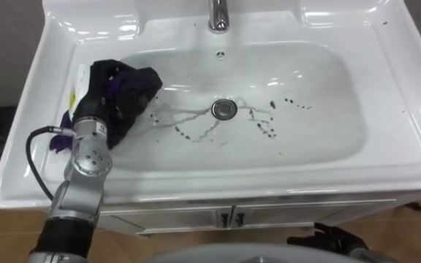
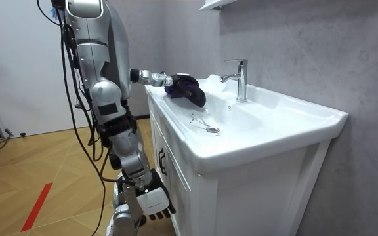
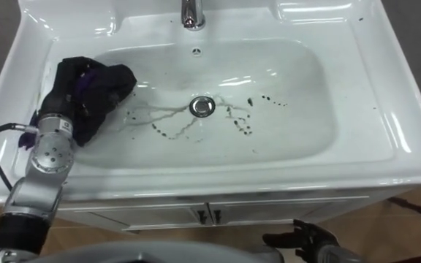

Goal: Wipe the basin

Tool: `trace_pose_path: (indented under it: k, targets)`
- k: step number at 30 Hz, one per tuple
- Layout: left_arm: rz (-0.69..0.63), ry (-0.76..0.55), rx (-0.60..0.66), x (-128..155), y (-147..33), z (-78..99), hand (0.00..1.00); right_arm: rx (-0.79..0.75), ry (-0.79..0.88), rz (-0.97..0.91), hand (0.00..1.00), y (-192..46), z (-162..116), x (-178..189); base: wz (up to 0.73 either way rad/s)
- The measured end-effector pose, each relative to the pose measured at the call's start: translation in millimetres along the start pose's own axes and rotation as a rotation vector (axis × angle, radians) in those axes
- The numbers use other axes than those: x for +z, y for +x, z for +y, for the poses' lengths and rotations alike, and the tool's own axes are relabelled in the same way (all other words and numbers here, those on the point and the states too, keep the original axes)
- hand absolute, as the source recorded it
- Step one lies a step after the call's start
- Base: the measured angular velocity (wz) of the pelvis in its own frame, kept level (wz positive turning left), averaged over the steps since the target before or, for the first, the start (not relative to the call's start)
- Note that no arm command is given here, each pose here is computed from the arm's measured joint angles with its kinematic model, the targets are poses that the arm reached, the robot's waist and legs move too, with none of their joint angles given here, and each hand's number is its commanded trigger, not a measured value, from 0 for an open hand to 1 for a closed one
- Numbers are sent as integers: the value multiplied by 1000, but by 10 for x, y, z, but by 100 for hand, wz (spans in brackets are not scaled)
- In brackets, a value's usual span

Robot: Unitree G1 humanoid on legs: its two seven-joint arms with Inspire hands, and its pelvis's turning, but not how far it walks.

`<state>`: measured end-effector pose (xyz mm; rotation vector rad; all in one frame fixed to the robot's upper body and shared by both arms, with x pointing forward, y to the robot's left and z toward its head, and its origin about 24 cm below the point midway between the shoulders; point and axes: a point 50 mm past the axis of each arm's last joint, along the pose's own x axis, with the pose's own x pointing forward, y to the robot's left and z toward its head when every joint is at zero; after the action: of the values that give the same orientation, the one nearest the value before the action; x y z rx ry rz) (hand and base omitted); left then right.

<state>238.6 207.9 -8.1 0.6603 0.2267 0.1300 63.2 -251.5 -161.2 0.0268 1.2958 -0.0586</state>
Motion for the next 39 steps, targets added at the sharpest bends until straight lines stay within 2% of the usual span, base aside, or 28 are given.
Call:
trace_pose_path:
  k: [6, 13, 21, 31, 39]
  targets:
    - [9, 54, -47, -45, -57, -97, 100, 1, -16, 1, 0, 3, 10, 9, 0]
    - [96, 117, -108, -256, -101, -218, 100, -13, -29, 14, 0, 5, 5, 14, -7]
    - [144, 201, -164, -387, -64, -324, 100, -39, -30, -2, 0, -4, -50, 66, -4]
    - [158, 285, -195, -491, -63, -364, 100, -42, -29, -5, 0, -9, -59, 73, -7]
    - [193, 279, -223, -544, -31, -413, 100, -40, -3, 10, 0, -12, -65, 59, -8]
